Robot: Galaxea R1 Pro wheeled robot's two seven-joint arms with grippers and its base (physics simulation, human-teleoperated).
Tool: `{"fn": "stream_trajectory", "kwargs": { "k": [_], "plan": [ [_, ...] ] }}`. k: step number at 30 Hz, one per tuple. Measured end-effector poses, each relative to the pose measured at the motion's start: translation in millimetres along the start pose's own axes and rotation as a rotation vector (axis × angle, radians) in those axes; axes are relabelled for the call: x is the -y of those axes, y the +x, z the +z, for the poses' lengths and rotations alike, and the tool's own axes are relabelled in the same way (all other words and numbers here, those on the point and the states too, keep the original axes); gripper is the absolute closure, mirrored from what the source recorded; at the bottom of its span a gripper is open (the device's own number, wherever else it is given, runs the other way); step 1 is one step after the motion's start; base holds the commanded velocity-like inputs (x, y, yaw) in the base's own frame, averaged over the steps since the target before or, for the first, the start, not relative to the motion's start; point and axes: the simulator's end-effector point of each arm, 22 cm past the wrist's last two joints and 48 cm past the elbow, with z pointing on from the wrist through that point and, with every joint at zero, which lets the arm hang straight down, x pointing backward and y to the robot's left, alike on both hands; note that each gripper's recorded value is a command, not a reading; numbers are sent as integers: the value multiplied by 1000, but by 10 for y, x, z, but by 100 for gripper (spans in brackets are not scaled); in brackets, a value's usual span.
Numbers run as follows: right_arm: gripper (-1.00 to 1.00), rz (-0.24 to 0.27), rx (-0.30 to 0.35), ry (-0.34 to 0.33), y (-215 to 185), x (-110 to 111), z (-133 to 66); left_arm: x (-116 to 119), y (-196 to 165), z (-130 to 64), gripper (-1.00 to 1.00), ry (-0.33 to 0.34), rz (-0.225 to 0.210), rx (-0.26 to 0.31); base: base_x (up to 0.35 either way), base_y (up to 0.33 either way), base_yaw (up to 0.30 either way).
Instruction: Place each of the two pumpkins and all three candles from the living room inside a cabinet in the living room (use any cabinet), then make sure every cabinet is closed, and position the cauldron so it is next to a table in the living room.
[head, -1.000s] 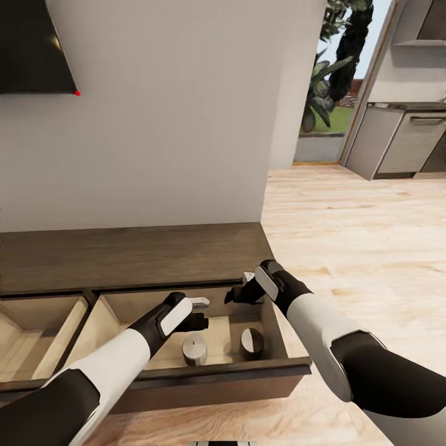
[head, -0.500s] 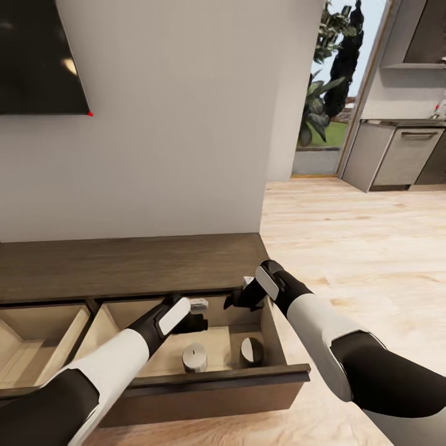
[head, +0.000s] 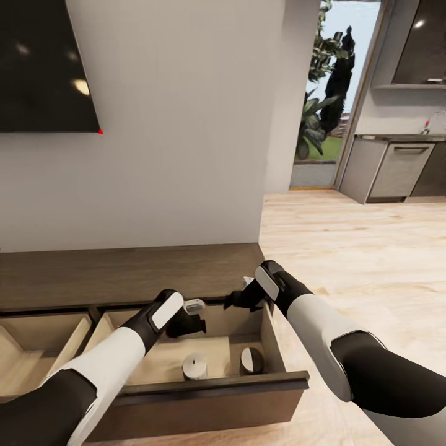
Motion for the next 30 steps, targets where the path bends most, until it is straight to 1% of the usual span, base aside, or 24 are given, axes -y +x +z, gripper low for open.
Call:
{"fn": "stream_trajectory", "kwargs": {
  "k": [7, 16, 30],
  "plan": [
    [-100, -11, 29, 2, -59, -59, -169, -114, -38, -129, -100, -12, -14, 12, -7, 0, 0],
    [-100, -26, 68, 7, -134, -135, -389, -182, -133, -329, -100, -21, -17, 50, -171, 0, 0],
    [-100, -52, 126, 18, -221, -246, -728, -142, -249, -653, -100, -17, -11, 109, -26, 0, 0]
  ]
}}
